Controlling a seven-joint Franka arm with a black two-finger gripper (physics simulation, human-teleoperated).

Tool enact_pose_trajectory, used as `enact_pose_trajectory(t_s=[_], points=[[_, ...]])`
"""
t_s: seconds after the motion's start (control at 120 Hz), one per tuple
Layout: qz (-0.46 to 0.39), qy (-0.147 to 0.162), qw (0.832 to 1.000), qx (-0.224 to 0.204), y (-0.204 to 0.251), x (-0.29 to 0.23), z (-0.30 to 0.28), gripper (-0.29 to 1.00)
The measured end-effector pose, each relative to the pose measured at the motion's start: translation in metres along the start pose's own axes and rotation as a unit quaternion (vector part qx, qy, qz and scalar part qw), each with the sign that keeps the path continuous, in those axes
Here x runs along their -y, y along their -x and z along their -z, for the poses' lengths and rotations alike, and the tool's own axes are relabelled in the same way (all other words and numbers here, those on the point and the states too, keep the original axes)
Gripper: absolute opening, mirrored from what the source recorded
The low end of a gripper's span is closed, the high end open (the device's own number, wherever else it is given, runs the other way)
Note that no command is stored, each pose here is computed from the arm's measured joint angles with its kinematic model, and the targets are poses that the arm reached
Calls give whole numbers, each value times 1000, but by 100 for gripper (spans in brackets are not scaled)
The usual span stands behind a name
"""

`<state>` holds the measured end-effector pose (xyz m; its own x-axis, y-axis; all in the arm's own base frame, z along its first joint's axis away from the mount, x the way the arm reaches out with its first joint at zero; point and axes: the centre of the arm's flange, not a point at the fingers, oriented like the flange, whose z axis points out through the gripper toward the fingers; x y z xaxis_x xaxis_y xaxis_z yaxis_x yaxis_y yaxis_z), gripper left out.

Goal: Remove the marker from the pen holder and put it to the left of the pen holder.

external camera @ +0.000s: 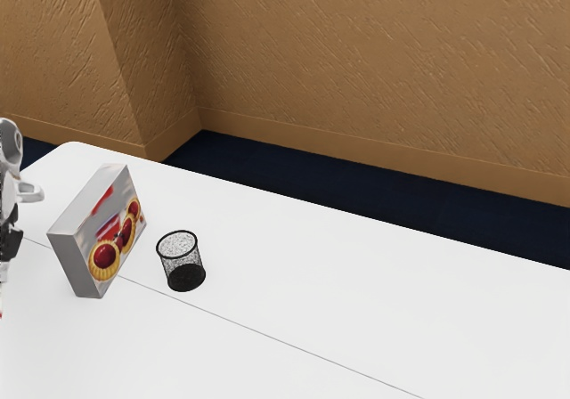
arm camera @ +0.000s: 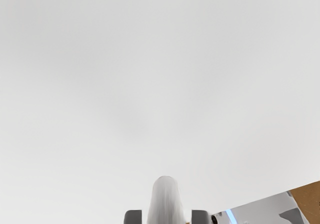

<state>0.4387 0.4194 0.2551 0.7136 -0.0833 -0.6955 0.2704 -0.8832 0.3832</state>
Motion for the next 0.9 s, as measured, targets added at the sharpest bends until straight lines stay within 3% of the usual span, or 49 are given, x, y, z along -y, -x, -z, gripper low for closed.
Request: enact_pose_trajectory(t_s=[0.492,0.792,0.9], points=[[27,7,999,-23,-36,-1,-8,-2],[39,7,999,-30,-37,-6,-4,35],[37,-3,997,-65,-6,-21,28,49]])
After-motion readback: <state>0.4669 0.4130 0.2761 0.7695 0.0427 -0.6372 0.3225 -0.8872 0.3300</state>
